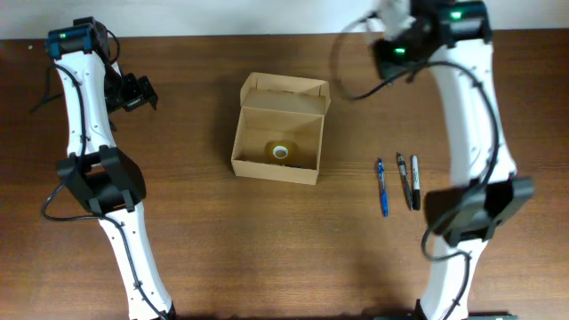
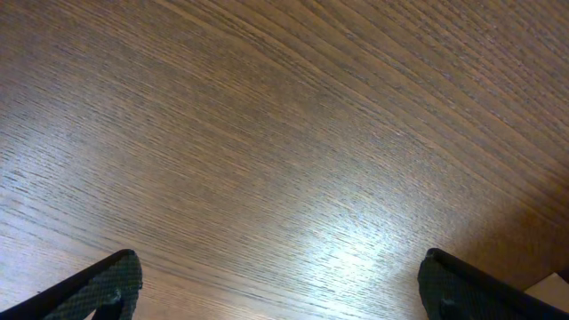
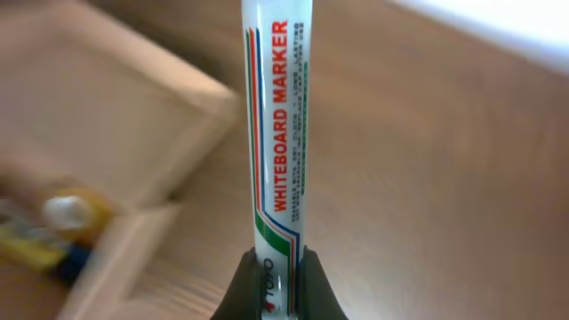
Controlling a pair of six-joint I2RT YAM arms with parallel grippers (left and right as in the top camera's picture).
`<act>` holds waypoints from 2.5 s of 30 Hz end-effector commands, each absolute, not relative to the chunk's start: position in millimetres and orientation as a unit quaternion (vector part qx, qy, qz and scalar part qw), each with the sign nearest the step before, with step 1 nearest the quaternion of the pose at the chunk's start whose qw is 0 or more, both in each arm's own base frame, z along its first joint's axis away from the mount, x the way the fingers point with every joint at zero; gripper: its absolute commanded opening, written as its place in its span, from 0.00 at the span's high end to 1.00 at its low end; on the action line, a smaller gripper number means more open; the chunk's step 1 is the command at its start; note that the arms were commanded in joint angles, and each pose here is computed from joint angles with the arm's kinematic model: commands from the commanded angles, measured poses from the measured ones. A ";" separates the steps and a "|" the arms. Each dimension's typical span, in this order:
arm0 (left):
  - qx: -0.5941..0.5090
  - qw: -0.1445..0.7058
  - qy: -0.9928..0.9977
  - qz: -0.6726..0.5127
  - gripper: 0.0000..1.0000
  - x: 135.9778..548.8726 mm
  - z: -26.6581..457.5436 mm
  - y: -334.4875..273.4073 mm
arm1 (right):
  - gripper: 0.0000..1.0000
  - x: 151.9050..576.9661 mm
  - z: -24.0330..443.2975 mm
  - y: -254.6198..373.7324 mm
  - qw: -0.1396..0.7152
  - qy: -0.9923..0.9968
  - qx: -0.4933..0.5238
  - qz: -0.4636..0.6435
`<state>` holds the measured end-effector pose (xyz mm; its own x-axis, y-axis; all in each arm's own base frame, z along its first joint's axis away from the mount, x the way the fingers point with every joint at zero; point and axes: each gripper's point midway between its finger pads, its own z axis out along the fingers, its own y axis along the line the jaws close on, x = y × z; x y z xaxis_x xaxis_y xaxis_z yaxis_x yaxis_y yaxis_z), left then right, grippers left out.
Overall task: Pack container
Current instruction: 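Grasp the black-capped whiteboard marker and lift it, then carry the black-capped marker into the box, release, and withdraw right gripper, then grasp the blue pen on the table with the right gripper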
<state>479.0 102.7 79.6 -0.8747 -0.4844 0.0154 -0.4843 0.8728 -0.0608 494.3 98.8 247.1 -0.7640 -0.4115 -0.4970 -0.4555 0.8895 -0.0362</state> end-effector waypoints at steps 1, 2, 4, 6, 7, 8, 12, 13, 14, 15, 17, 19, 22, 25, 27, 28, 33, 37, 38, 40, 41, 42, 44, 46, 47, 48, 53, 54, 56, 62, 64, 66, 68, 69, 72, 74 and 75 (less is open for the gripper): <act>-0.252 -0.006 0.967 -0.026 0.00 477.4 74.1 106.0 | 0.96 472.5 254.5 160.5 0.256 0.886 -0.383 0.043; -0.252 -0.006 0.967 -0.026 0.00 477.4 74.1 106.0 | 0.96 464.6 250.6 179.2 0.250 0.870 -0.422 0.043; -0.252 -0.006 0.967 -0.026 0.00 477.4 74.1 106.0 | 0.96 451.3 241.1 207.1 0.237 0.839 -0.488 0.041; -0.252 -0.006 0.967 -0.026 0.00 477.4 74.1 106.0 | 0.96 437.5 226.8 231.5 0.219 0.803 -0.553 0.039; -0.251 -0.006 0.968 -0.026 0.00 477.4 74.1 106.0 | 0.96 431.9 220.1 241.0 0.211 0.790 -0.574 0.040; -0.252 -0.006 0.967 -0.026 0.00 477.4 74.1 106.0 | 0.96 427.0 211.1 249.3 0.200 0.778 -0.594 0.041; -0.252 -0.006 0.967 -0.026 0.00 477.4 74.1 106.0 | 0.96 413.8 174.2 270.1 0.161 0.749 -0.640 0.046; -0.252 -0.006 0.967 -0.026 0.00 477.4 74.1 106.0 | 0.96 413.3 164.3 272.8 0.153 0.749 -0.642 0.048; -0.252 -0.006 0.967 -0.026 0.00 477.4 74.1 106.0 | 0.96 412.6 155.1 275.0 0.146 0.749 -0.644 0.050; -0.252 -0.006 0.967 -0.026 0.00 477.4 74.1 106.0 | 0.96 412.3 144.6 275.3 0.137 0.750 -0.645 0.052; -0.251 -0.006 0.968 -0.026 0.00 477.4 74.1 106.0 | 0.96 410.8 125.5 274.2 0.117 0.753 -0.645 0.055; -0.252 -0.006 0.967 -0.026 0.00 477.4 74.1 106.0 | 0.96 407.0 104.9 271.6 0.094 0.756 -0.645 0.059; -0.252 -0.006 0.967 -0.026 0.00 477.4 74.1 106.0 | 0.96 399.9 79.4 270.0 0.068 0.758 -0.645 0.071; -0.252 -0.006 0.967 -0.026 0.00 477.4 74.1 106.0 | 0.96 391.4 57.4 272.9 0.049 0.760 -0.642 0.094; -0.252 -0.006 0.967 -0.026 0.00 477.4 74.1 106.0 | 0.96 385.9 48.2 274.5 0.042 0.760 -0.639 0.108; -0.252 -0.006 0.967 -0.026 0.00 477.4 74.1 106.0 | 0.96 383.4 44.1 274.3 0.038 0.760 -0.639 0.112; -0.252 -0.006 0.967 -0.026 0.00 477.4 74.1 106.0 | 0.95 379.4 37.2 271.8 0.029 0.762 -0.637 0.113; -0.252 -0.006 0.967 -0.026 0.00 477.4 74.1 106.0 | 0.52 385.3 39.5 274.4 0.039 0.779 -0.616 0.110; -0.252 -0.006 0.967 -0.026 0.00 477.4 74.1 106.0 | 0.48 387.4 41.8 274.3 0.041 0.783 -0.611 0.106; -0.251 -0.006 0.968 -0.026 0.00 477.4 74.1 106.0 | 0.44 396.3 52.6 272.5 0.055 0.795 -0.597 0.087; -0.252 -0.006 0.967 -0.026 0.00 477.4 74.1 106.0 | 0.43 402.7 63.2 271.6 0.068 0.803 -0.587 0.075; -0.252 -0.006 0.967 -0.026 0.00 477.4 74.1 106.0 | 0.42 409.8 76.7 271.0 0.085 0.812 -0.574 0.062; -0.252 -0.006 0.967 -0.026 0.00 477.4 74.1 106.0 | 0.41 420.9 103.8 269.6 0.118 0.827 -0.547 0.043; -0.252 -0.006 0.967 -0.026 0.00 477.5 74.1 106.0 | 0.41 431.6 139.5 264.8 0.159 0.842 -0.515 0.020; -0.252 -0.006 0.967 -0.026 0.00 477.4 74.1 106.0 | 0.40 436.1 161.6 259.3 0.183 0.848 -0.497 0.006; -0.251 -0.006 0.968 -0.026 0.00 477.4 74.1 106.0 | 0.40 438.3 181.1 252.7 0.204 0.852 -0.481 -0.006; -0.252 -0.006 0.967 -0.026 0.00 477.4 74.1 106.0 | 0.40 436.8 275.4 204.4 0.299 0.864 -0.405 -0.027; -0.251 -0.006 0.968 -0.026 0.00 477.4 74.1 106.0 | 0.40 436.7 290.8 191.4 0.315 0.866 -0.387 -0.028; -0.252 -0.006 0.967 -0.026 0.00 477.5 74.1 106.0 | 0.40 436.8 315.9 161.4 0.342 0.873 -0.347 -0.031; -0.252 -0.006 0.967 -0.026 0.00 477.4 74.1 106.0 | 0.40 430.8 329.1 70.5 0.373 0.897 -0.238 -0.007; -0.252 -0.006 0.967 -0.026 0.00 477.4 74.1 106.0 | 0.40 428.4 314.5 46.4 0.362 0.913 -0.186 0.009; -0.252 -0.006 0.967 -0.026 0.00 477.4 74.1 106.0 | 0.41 420.7 286.9 27.7 0.323 0.940 -0.107 0.037; -0.252 -0.006 0.967 -0.026 0.00 477.4 74.1 106.0 | 0.49 408.1 254.2 18.3 0.267 0.961 -0.056 0.052; -0.252 -0.006 0.967 -0.026 0.00 477.4 74.1 106.0 | 0.50 398.9 232.9 15.5 0.230 0.971 -0.039 0.056; -0.252 -0.006 0.967 -0.026 0.00 477.4 74.1 106.0 | 0.51 379.4 184.3 20.6 0.161 0.984 -0.020 0.070; -0.252 -0.006 0.967 -0.026 0.00 477.5 74.1 106.0 | 0.51 369.0 158.7 27.7 0.133 0.988 -0.023 0.074; -0.252 -0.006 0.967 -0.026 0.00 477.4 74.1 106.0 | 0.51 364.1 145.1 29.5 0.122 0.990 -0.027 0.066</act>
<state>478.9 102.7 79.4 -0.8747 -0.4844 0.0157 -0.4844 0.8728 -0.0607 376.8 16.1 168.1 -0.9501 -0.0769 -0.3024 -0.1069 0.9907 0.0842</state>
